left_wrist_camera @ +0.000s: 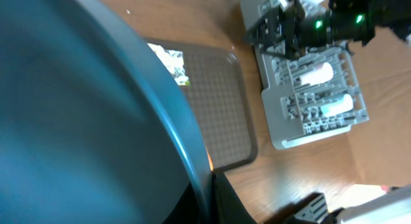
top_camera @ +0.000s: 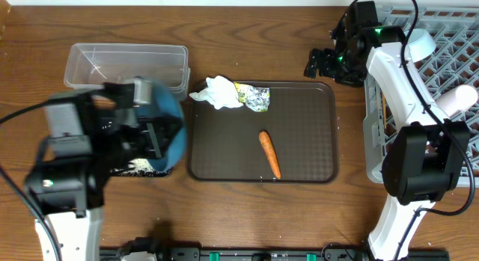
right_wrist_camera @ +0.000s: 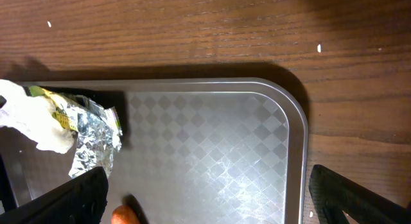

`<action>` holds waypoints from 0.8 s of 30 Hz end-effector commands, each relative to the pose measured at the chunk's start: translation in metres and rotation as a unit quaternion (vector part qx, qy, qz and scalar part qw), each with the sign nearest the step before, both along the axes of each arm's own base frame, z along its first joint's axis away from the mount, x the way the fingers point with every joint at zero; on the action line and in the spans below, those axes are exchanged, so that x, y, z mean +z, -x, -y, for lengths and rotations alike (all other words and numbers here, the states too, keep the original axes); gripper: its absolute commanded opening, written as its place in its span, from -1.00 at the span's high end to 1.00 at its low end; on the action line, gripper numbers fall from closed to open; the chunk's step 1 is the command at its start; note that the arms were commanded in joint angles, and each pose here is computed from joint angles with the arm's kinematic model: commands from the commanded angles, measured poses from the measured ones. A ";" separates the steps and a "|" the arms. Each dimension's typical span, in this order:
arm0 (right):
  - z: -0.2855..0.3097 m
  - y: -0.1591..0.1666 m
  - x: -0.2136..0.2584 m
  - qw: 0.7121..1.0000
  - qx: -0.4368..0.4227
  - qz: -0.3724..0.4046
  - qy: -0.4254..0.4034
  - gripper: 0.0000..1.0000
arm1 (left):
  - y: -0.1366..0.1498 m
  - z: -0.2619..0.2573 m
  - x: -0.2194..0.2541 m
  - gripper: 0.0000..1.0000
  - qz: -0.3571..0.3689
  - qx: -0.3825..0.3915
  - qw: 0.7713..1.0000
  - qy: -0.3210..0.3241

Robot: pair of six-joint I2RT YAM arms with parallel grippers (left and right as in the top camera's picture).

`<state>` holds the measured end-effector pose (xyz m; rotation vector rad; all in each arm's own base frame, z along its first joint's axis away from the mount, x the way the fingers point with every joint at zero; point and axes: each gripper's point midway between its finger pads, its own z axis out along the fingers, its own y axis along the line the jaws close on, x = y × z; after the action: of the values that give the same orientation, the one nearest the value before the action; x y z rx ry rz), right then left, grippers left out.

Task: Sort waste into correct bins and load items into the dishwasher rack
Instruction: 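Return the empty blue bowl to the brown tray with the left gripper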

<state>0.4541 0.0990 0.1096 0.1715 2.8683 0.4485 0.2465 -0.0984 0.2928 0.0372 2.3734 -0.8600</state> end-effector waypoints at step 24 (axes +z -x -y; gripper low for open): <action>-0.006 -0.003 0.012 1.000 0.004 0.015 -0.005 -0.98 | -0.026 0.117 -0.165 0.88 -0.167 -0.030 0.955 -0.245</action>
<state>0.4542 0.0991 0.1097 0.1714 2.8679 0.4486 0.2699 -0.2163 0.1331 0.2068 2.8572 -0.3261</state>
